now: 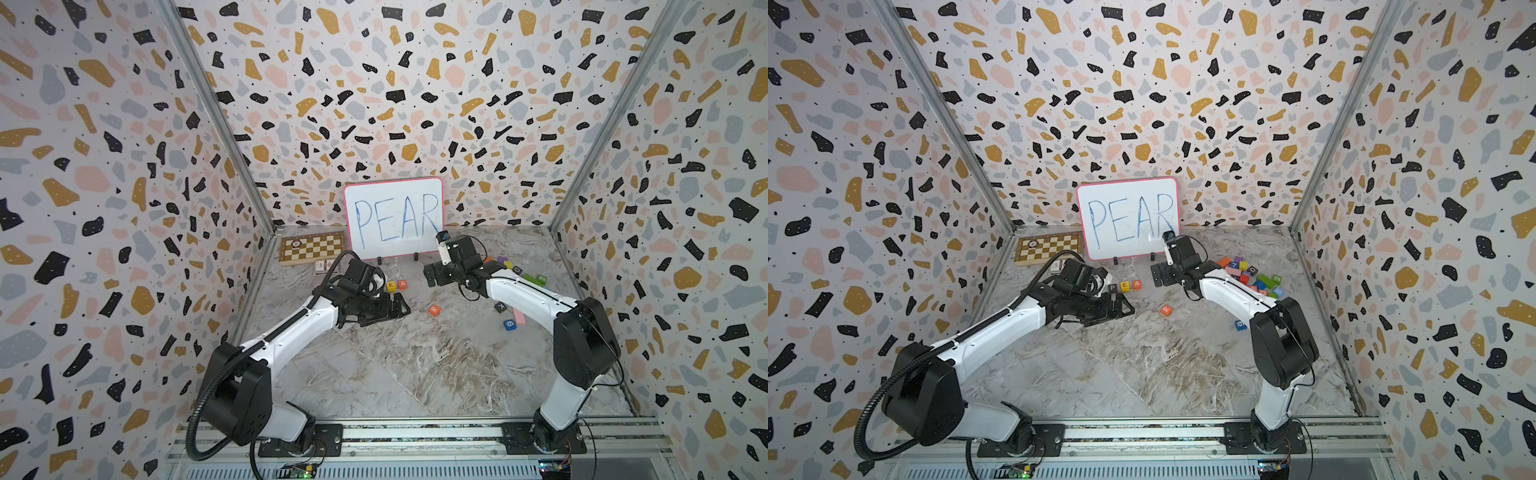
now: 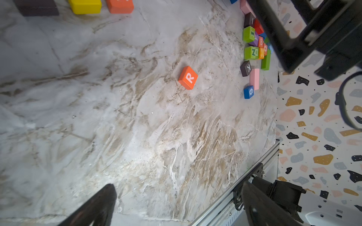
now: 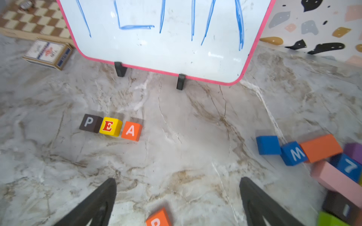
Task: Spell the uppercase word “pear” with letter blocks
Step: Place the letter block at the center of the board, then pick up the letter block from the center of the board.
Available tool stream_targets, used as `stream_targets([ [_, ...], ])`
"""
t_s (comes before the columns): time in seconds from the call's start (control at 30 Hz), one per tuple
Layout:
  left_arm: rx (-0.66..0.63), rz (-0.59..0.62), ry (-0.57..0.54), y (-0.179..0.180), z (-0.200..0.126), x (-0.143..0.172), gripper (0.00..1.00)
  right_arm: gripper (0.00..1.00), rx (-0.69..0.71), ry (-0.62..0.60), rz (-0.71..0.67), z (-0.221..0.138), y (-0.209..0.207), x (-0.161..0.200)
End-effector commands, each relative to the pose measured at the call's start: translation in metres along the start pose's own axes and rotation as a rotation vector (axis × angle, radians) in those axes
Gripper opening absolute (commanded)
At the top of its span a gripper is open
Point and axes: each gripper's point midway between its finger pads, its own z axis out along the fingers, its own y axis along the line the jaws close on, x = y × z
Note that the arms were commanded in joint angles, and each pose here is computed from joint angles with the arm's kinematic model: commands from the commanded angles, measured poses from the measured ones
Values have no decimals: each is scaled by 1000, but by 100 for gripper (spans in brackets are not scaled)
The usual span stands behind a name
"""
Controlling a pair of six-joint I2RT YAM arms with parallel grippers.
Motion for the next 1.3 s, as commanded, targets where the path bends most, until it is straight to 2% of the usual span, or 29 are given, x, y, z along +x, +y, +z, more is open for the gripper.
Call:
stream_targets([
  [0.0,-47,20,-43,1,-17,-11,99,99,-106,38,-38,-10,2,14],
  [0.13,-48,17,-34,4,-15,-7,99,99,-6,103,-118,-9,-10,30],
  [0.27,-33,7,-15,6,-9,-2,99,95,-80,198,-217,1,2,64],
  [0.4,-22,3,0,10,-4,5,99,87,-129,296,-410,13,25,107],
  [0.47,-24,0,7,12,-1,8,99,86,-143,322,-464,18,31,118],
  [0.6,-26,-9,24,17,3,14,99,79,-206,362,-469,28,40,125],
  [0.9,-43,-12,34,24,8,18,99,65,-188,432,-439,46,35,143],
  [1.03,-41,-14,39,25,11,17,99,57,-189,441,-422,48,37,142],
  [1.27,-45,-12,42,26,13,17,99,49,-192,452,-394,45,41,135],
])
